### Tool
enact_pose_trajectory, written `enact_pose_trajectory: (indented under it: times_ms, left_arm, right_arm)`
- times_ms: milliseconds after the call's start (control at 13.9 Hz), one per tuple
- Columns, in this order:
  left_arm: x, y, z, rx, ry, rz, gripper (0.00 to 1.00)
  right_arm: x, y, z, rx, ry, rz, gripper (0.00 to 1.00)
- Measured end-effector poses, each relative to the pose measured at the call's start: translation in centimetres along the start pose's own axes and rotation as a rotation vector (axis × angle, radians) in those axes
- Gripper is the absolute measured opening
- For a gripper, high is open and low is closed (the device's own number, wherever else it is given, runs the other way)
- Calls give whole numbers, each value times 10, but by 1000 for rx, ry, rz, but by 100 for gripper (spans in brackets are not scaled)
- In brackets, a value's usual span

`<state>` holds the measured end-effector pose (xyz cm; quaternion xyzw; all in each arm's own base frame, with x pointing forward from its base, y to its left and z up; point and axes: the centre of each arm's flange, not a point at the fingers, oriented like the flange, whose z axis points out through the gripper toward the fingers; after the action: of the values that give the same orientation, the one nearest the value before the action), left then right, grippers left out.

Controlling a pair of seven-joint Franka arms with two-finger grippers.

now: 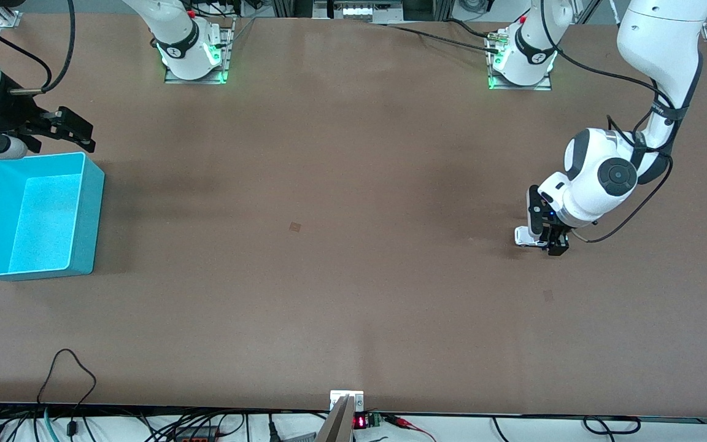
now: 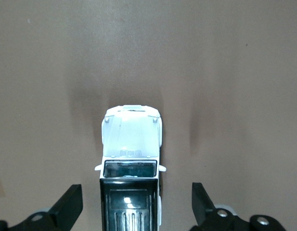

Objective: Wind and store white jeep toy
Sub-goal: 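Close the left gripper on the white jeep's body, then drag the held jeep backward along the table with the left gripper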

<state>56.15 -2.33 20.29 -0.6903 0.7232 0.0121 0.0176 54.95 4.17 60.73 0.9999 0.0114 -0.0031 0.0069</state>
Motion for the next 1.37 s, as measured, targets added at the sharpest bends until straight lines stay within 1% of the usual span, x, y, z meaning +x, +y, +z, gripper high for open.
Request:
enact_pose_trajectory:
  times_ms: [360,504,576,648,792,1368]
  left_arm:
    - [0,1,1,6,-14,29,91]
    - [-1,2,4,16,-16,34,90]
    - [-2,2,7,18,-14,33,83]
    - [-3,2,9,18,-14,33,71]
    - [-3,2,8,21,-13,33,50]
    - [-9,2,9,19,-14,29,50]
  right_arm:
    - [0,0,0,0,0,0,100]
    - [0,0,0,0,0,0,100]
    - [0,0,0,0,0,0,100]
    - [0,0,0,0,0,0,100]
    - [0,0,0,0,0,0,100]
    - [0,-1,0,0,-1,-1,100]
